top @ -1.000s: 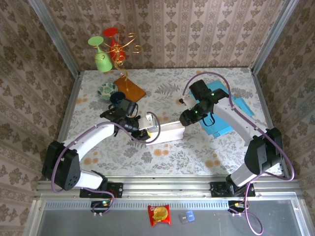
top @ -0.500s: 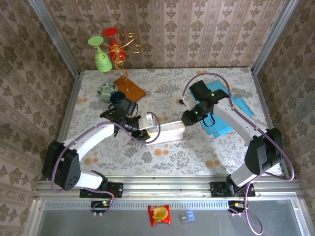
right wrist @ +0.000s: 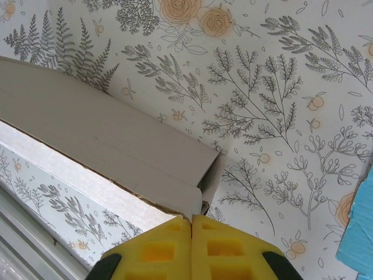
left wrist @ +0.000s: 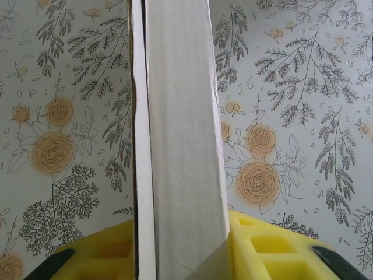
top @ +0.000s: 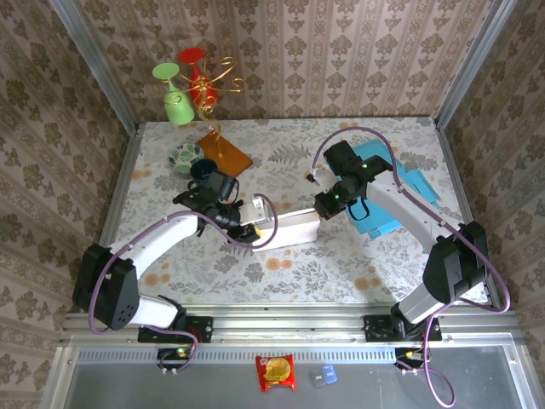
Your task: Fold the paper box
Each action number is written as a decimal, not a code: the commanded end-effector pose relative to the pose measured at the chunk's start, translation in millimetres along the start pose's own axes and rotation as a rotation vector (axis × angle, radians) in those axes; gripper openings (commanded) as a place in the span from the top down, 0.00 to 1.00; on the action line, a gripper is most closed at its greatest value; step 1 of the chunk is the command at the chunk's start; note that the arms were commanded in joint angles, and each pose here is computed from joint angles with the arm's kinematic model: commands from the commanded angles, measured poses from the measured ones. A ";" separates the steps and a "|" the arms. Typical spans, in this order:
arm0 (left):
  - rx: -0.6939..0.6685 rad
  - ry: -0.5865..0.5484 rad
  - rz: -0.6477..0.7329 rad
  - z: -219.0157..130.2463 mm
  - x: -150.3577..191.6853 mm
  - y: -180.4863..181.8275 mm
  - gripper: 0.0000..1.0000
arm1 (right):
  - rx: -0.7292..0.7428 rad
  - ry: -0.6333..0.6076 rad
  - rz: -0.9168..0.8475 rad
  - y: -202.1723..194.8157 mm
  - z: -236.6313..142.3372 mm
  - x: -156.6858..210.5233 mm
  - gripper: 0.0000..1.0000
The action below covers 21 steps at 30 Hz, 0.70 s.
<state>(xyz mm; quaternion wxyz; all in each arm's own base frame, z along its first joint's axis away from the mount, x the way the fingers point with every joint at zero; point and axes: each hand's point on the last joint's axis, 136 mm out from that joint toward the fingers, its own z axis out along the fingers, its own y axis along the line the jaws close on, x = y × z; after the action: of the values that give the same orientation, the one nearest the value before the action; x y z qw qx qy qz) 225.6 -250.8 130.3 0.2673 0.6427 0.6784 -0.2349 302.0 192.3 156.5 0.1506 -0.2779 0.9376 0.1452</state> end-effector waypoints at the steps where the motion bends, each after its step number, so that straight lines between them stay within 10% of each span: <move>1: 0.015 -0.006 -0.012 -0.9 -1.8 1.0 0.69 | 0.073 -0.006 -0.003 -7.8 -3.9 -1.3 1.00; 21: -0.045 0.022 -0.090 1.9 5.2 12.8 0.79 | 0.063 -0.020 0.227 -3.2 -4.7 18.0 1.00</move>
<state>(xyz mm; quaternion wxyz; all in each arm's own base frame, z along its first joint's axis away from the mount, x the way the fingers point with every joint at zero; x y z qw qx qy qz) 231.5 -251.6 130.9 0.2713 0.6263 0.6922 -0.2346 298.9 190.0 156.9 0.1581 -0.1812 0.9589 0.1507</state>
